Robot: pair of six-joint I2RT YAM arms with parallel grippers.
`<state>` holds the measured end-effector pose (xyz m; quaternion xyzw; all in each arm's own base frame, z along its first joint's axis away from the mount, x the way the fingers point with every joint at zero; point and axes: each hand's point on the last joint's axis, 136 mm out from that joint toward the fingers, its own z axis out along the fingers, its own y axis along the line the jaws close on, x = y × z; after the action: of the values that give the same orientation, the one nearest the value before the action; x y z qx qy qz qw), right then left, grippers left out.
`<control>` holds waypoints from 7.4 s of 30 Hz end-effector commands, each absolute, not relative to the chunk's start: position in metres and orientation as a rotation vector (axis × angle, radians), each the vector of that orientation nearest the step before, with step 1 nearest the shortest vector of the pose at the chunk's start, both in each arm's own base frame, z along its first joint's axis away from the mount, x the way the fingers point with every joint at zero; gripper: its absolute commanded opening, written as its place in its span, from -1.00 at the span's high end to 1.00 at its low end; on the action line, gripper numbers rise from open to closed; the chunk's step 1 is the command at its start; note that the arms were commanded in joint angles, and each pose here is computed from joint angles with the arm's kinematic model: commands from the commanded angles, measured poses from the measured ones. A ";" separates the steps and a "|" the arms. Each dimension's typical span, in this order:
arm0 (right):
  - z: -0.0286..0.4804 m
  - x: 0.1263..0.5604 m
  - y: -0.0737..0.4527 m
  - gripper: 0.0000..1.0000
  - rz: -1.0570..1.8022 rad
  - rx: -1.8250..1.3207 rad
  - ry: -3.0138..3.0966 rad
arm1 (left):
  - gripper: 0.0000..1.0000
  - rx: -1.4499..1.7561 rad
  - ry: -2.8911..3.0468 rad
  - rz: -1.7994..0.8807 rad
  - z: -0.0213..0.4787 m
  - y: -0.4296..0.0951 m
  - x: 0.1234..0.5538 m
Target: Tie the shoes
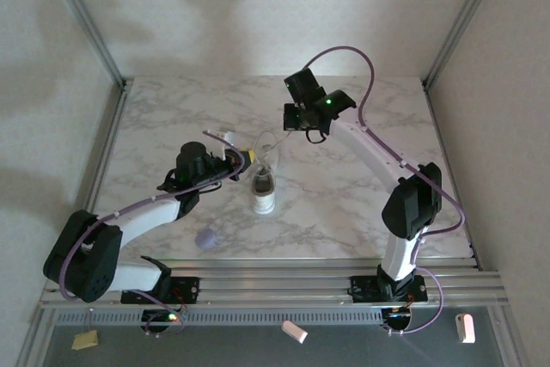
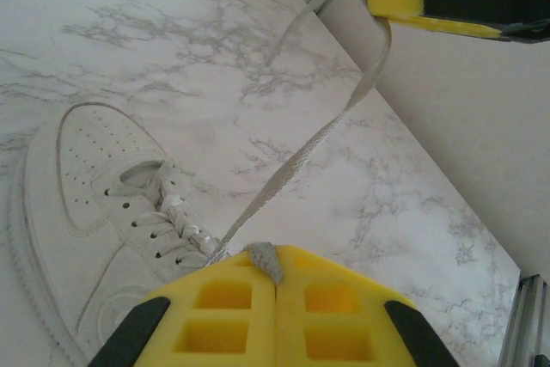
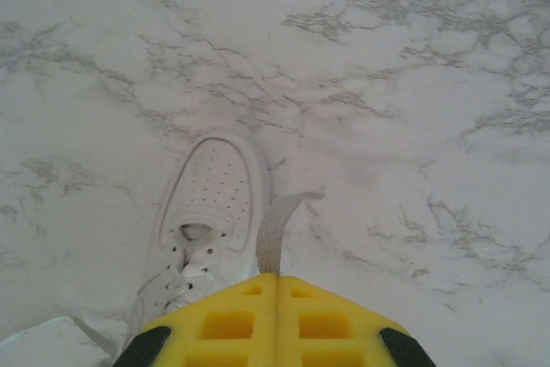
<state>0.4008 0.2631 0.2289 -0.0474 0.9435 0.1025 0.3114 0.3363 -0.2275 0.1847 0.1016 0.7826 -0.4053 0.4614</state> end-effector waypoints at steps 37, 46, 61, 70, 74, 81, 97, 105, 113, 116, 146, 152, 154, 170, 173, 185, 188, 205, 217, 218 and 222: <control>0.108 0.322 0.203 1.00 -0.088 -0.060 2.917 | 1.00 0.387 1.888 -1.078 0.201 -0.262 0.341; 0.085 0.264 0.243 1.00 0.183 -0.185 3.054 | 1.00 0.385 1.889 -1.095 0.199 -0.264 0.342; 0.084 0.229 0.241 0.31 0.258 -0.208 3.054 | 1.00 0.374 1.900 -1.093 0.193 -0.264 0.343; 0.157 0.269 0.246 0.27 0.445 -0.096 2.633 | 1.00 0.217 1.901 -1.086 0.192 -0.251 0.347; 0.169 0.271 0.275 0.48 0.671 0.016 2.588 | 1.00 0.084 1.885 -1.128 0.193 -0.242 0.346; 0.159 0.275 0.307 0.44 0.853 0.233 2.556 | 1.00 -0.015 1.865 -1.159 0.195 -0.234 0.342; 0.136 0.288 0.343 0.46 0.877 0.175 2.627 | 1.00 0.020 1.866 -1.133 0.199 -0.233 0.337; 0.140 0.291 0.339 0.40 0.865 0.197 2.592 | 1.00 0.028 1.869 -1.136 0.197 -0.235 0.337; 0.134 0.296 0.342 0.39 0.827 0.195 2.611 | 1.00 0.035 1.874 -1.140 0.194 -0.236 0.336; 0.128 0.298 0.341 0.43 0.796 0.199 2.630 | 1.00 0.041 1.874 -1.144 0.195 -0.238 0.336; 0.135 0.301 0.336 1.00 0.547 -0.178 2.755 | 1.00 0.077 1.899 -1.124 0.189 -0.238 0.331; 0.131 0.308 0.328 1.00 0.499 -0.280 2.776 | 1.00 0.089 1.908 -1.128 0.187 -0.239 0.327; 0.130 0.312 0.322 1.00 0.465 -0.292 2.777 | 1.00 0.092 1.910 -1.129 0.186 -0.239 0.326; 0.115 0.337 0.304 1.00 0.240 -0.389 2.752 | 1.00 0.117 1.949 -1.143 0.175 -0.246 0.320; 0.115 0.338 0.309 1.00 0.271 -0.375 2.761 | 1.00 0.117 1.950 -1.144 0.174 -0.246 0.319; 0.164 0.318 0.291 0.37 0.542 0.004 2.587 | 1.00 0.003 1.953 -1.151 0.178 -0.242 0.333; 0.156 0.309 0.295 0.33 0.607 0.077 2.610 | 1.00 -0.022 1.969 -1.164 0.177 -0.245 0.338; 0.128 0.301 0.326 0.33 0.793 0.152 2.671 | 1.00 -0.097 2.046 -1.131 0.165 -0.245 0.349; 0.123 0.302 0.335 0.37 0.809 0.127 2.690 | 1.00 -0.087 2.036 -1.138 0.167 -0.246 0.348; 0.124 0.302 0.336 0.38 0.812 0.124 2.687 | 1.00 -0.084 2.037 -1.140 0.167 -0.246 0.347; 0.122 0.303 0.338 0.40 0.813 0.118 2.693 | 1.00 -0.081 2.037 -1.140 0.167 -0.246 0.347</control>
<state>0.3008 0.3251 0.1151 0.0521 0.9480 0.2701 0.1601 0.3445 -0.2445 0.1611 -0.0316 0.8070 -0.4449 0.3872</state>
